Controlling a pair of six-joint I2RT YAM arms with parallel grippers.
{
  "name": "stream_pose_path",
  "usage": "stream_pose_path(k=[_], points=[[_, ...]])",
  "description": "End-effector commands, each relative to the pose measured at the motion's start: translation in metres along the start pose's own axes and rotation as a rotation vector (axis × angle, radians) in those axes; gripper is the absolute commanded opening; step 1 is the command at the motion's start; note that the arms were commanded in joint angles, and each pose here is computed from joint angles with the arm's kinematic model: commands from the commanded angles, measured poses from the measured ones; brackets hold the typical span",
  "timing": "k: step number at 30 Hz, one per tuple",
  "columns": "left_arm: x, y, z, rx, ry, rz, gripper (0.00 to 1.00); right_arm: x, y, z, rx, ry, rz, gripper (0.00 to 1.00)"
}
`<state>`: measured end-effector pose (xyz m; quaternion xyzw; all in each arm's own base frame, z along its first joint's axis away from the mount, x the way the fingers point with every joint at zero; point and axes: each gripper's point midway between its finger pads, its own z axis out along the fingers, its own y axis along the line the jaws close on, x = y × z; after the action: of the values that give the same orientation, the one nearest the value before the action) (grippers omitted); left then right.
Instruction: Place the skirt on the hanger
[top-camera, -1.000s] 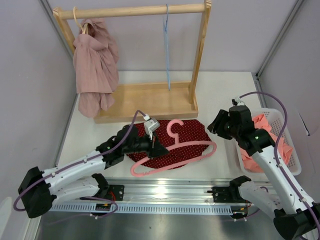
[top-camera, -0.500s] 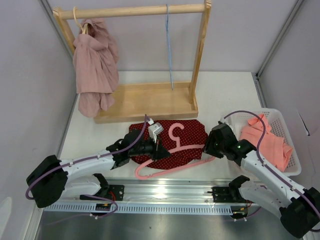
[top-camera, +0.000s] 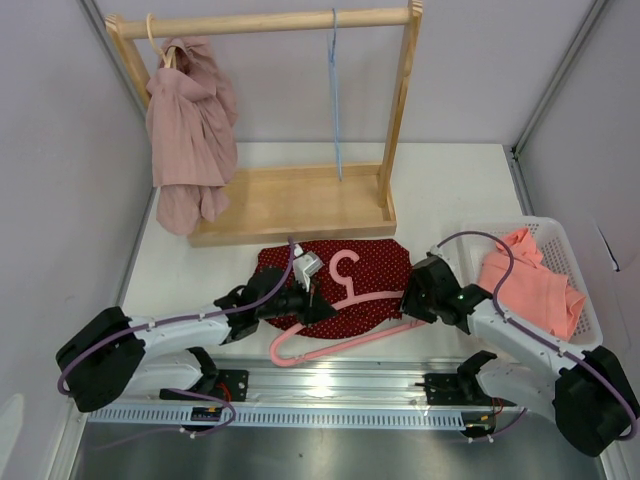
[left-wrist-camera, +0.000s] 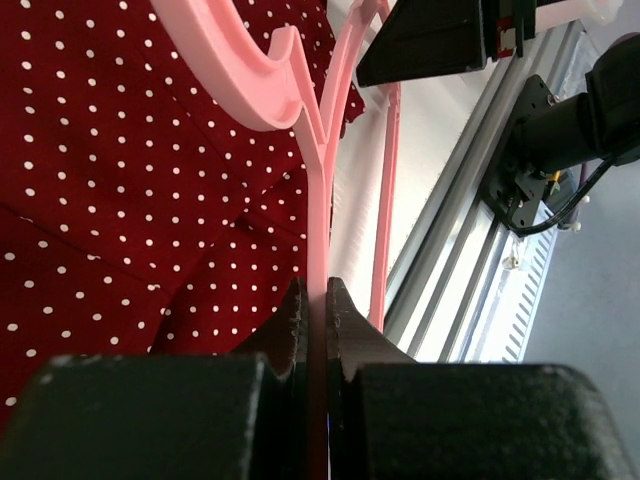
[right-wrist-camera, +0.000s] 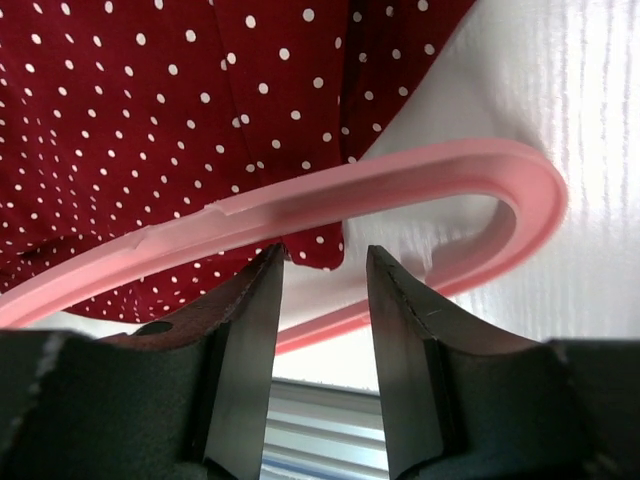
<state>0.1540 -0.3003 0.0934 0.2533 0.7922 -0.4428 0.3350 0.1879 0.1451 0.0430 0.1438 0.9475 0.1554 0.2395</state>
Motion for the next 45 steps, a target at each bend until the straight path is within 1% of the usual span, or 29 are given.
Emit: stream_pose_path(k=[1, 2, 5, 12, 19, 20, 21, 22, 26, 32, 41, 44, 45], points=[[0.005, 0.012, 0.0, -0.048, -0.009, 0.021, 0.0, -0.004, 0.011, 0.01, -0.05, -0.034, 0.02, 0.46], [0.006, 0.012, 0.0, -0.048, -0.006, 0.02, 0.0, -0.002, 0.011, 0.012, -0.05, -0.029, 0.023, 0.48], [0.01, 0.015, 0.001, -0.055, 0.004, 0.018, 0.0, 0.003, 0.009, 0.017, -0.048, -0.02, 0.029, 0.51], [0.015, 0.018, 0.001, -0.058, 0.011, 0.014, 0.0, 0.009, 0.008, 0.025, -0.056, -0.013, 0.043, 0.5], [0.025, 0.023, -0.001, -0.072, 0.025, 0.001, 0.0, 0.009, 0.013, 0.024, -0.074, -0.014, 0.065, 0.39], [0.025, 0.023, -0.001, -0.073, 0.023, 0.001, 0.0, 0.008, 0.014, 0.022, -0.079, -0.019, 0.066, 0.34], [0.024, 0.023, -0.001, -0.072, 0.021, 0.003, 0.0, 0.005, 0.016, 0.019, -0.083, -0.028, 0.068, 0.31], [0.023, 0.022, -0.001, -0.07, 0.017, 0.005, 0.0, -0.001, 0.019, 0.012, -0.089, -0.045, 0.072, 0.25], [0.022, 0.022, -0.001, -0.071, 0.012, 0.008, 0.0, -0.017, 0.027, -0.005, -0.09, -0.082, 0.065, 0.14], [0.013, 0.021, 0.0, -0.075, -0.014, 0.016, 0.0, -0.031, 0.039, -0.023, -0.093, -0.095, 0.053, 0.11], [-0.012, 0.022, 0.001, -0.093, -0.082, 0.031, 0.0, -0.041, 0.047, -0.038, -0.105, -0.108, 0.053, 0.09], [-0.018, 0.024, 0.0, -0.089, -0.098, 0.022, 0.0, -0.047, 0.051, -0.044, -0.109, -0.121, 0.049, 0.09], [-0.023, 0.026, -0.001, -0.083, -0.119, 0.009, 0.0, -0.05, 0.051, -0.046, -0.105, -0.126, 0.047, 0.08]])
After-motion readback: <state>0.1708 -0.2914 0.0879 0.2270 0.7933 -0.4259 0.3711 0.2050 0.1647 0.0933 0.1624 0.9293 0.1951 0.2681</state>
